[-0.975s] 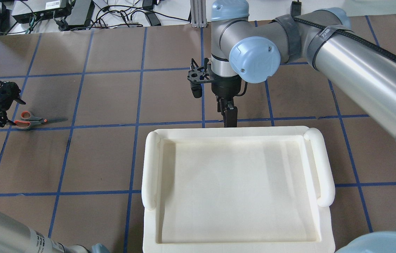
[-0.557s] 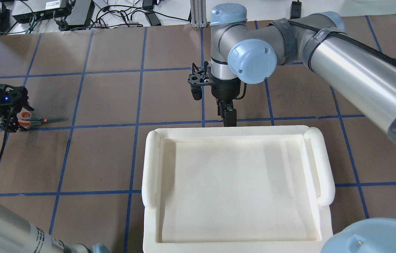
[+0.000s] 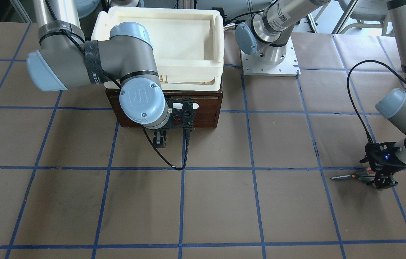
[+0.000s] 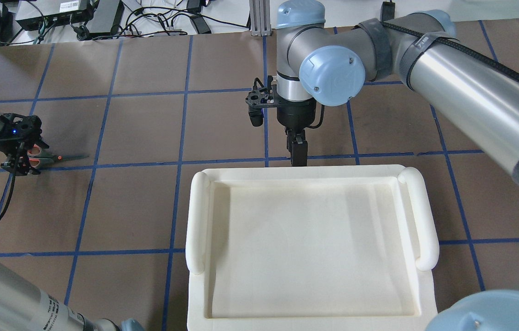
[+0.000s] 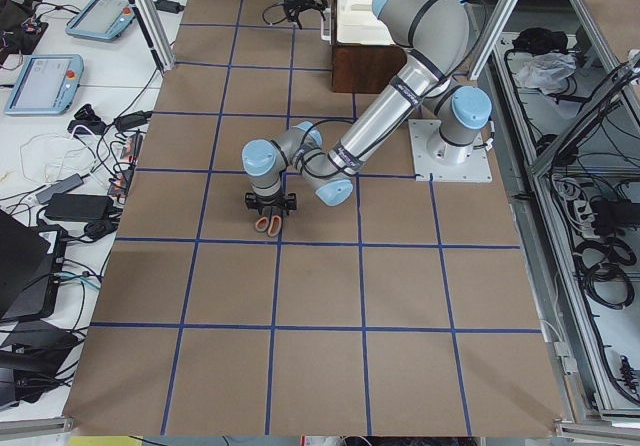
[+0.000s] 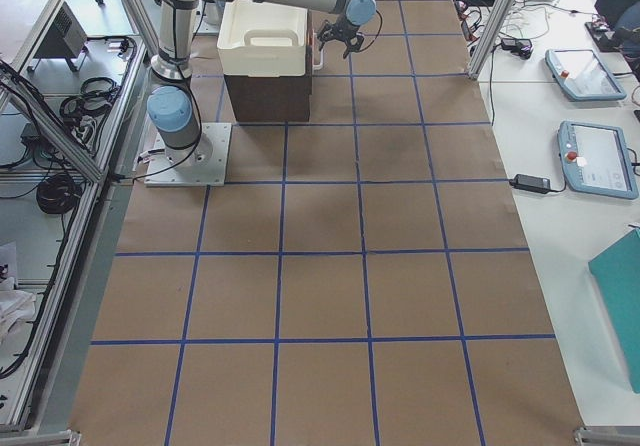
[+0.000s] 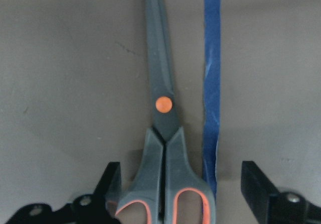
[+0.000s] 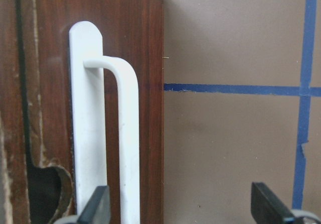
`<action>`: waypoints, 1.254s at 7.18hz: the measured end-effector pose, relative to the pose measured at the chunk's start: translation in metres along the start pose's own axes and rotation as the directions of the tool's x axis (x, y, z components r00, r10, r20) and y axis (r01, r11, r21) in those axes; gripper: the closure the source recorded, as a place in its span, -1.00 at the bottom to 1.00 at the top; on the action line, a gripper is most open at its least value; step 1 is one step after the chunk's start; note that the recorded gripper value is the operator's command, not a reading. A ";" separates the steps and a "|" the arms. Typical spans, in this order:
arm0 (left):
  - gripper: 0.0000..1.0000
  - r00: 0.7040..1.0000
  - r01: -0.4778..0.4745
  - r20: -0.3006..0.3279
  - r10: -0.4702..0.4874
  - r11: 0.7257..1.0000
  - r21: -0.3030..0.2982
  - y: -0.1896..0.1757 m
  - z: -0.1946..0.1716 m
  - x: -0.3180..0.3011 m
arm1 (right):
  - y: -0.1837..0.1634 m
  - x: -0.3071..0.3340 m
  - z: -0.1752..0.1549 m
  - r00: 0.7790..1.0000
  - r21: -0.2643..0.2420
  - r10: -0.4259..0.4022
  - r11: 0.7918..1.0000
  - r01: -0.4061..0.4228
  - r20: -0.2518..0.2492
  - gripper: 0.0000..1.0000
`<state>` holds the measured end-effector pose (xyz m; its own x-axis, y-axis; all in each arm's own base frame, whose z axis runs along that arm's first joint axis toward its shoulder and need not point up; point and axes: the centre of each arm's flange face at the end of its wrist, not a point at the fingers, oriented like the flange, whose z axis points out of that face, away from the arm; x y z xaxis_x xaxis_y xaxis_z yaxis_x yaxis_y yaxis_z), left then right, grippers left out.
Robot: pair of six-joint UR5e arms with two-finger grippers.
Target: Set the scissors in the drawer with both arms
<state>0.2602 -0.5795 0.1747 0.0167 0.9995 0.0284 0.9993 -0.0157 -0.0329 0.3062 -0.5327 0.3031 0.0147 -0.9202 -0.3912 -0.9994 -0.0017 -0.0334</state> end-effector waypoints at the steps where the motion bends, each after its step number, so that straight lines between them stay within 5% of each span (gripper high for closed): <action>1: -0.36 1.000 -0.003 0.000 0.003 1.000 0.001 -0.001 0.001 0.000 | 0.000 -0.002 0.001 1.000 0.002 0.008 1.000 -0.008 0.014 -0.99; 7: 0.10 1.000 -0.011 -0.004 0.011 1.000 0.003 -0.001 0.003 -0.001 | -0.001 -0.002 0.021 0.999 0.004 0.039 0.999 -0.039 0.019 -1.00; 9: 0.60 1.000 -0.013 -0.003 0.013 1.000 0.002 -0.001 0.003 -0.001 | -0.002 0.004 0.022 0.997 0.012 0.067 0.998 -0.067 -0.040 -1.00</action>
<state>0.2592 -0.5804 0.1719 0.0299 0.9991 0.0311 0.9990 -0.0288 -0.0352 0.3085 -0.5281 0.2814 -0.0536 -0.9333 -0.3550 -0.9978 0.0642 -0.0180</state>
